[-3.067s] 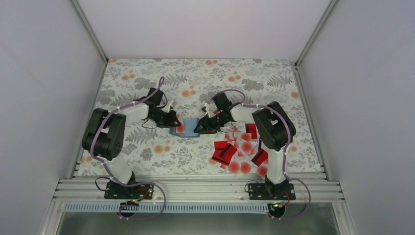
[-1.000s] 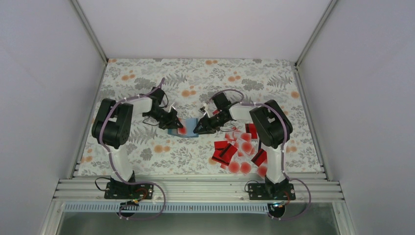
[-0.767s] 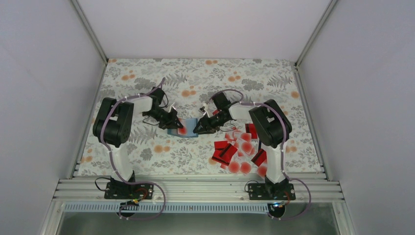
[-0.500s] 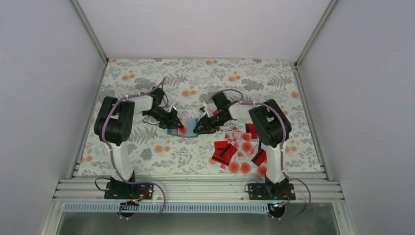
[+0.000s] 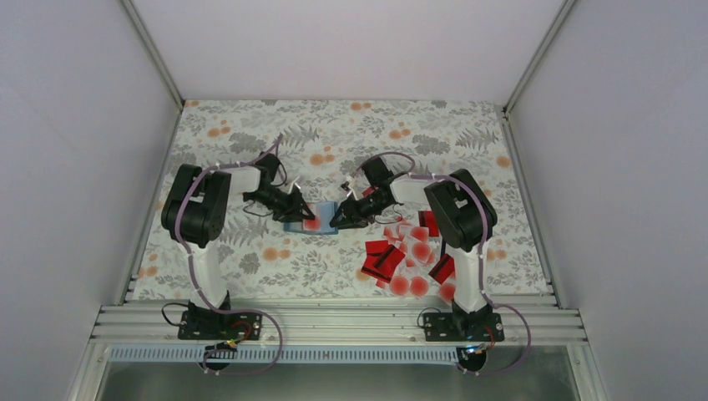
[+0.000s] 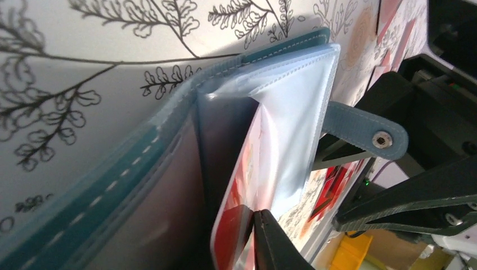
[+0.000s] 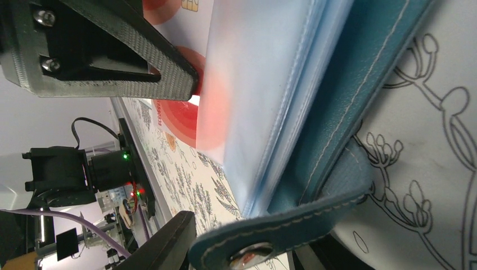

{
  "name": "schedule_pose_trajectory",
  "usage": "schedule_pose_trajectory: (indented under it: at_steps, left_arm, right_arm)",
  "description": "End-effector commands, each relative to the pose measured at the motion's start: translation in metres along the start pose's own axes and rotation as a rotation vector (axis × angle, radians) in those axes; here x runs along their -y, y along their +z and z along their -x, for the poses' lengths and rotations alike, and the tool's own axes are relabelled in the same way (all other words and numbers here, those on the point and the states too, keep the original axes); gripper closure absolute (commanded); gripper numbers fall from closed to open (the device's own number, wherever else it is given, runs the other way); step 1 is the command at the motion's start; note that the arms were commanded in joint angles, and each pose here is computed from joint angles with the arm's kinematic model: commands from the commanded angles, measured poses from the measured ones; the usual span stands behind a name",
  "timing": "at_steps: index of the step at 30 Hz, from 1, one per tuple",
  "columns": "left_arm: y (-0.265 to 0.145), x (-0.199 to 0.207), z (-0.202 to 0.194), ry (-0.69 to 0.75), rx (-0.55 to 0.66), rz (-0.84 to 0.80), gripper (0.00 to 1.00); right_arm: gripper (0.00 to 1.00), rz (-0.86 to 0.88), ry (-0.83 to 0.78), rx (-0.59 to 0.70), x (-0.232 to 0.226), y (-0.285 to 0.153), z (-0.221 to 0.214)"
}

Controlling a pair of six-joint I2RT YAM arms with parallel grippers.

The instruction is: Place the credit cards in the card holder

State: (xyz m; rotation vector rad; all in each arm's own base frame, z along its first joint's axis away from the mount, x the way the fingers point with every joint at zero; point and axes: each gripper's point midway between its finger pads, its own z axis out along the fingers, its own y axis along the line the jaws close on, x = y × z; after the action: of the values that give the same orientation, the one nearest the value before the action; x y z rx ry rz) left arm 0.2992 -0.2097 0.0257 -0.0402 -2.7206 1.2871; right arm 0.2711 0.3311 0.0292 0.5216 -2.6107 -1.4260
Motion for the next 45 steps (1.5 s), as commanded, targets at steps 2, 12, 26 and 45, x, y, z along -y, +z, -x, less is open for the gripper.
schedule_pose_trajectory:
  at_steps: [2,12,26,45]
  left_arm:
    - [0.010,-0.015,-0.005,-0.015,-0.016,0.063,0.82]
    - [-0.017,-0.010,-0.002,0.003,0.043,0.222,0.48]
    - [-0.024,-0.013,-0.009,0.010,0.045,0.365,0.39]
    - [0.001,-0.011,0.000,0.010,-0.029,0.545,0.42]
  right_arm:
    - [0.59,-0.111,0.011,-0.020,0.032,0.016,-0.005]
    - [0.59,-0.133,-0.018,-0.007,0.024,0.008,0.002]
    - [0.59,-0.113,-0.030,-0.021,0.023,0.012,0.007]
    - [0.62,-0.100,-0.058,-0.021,0.018,0.013,0.018]
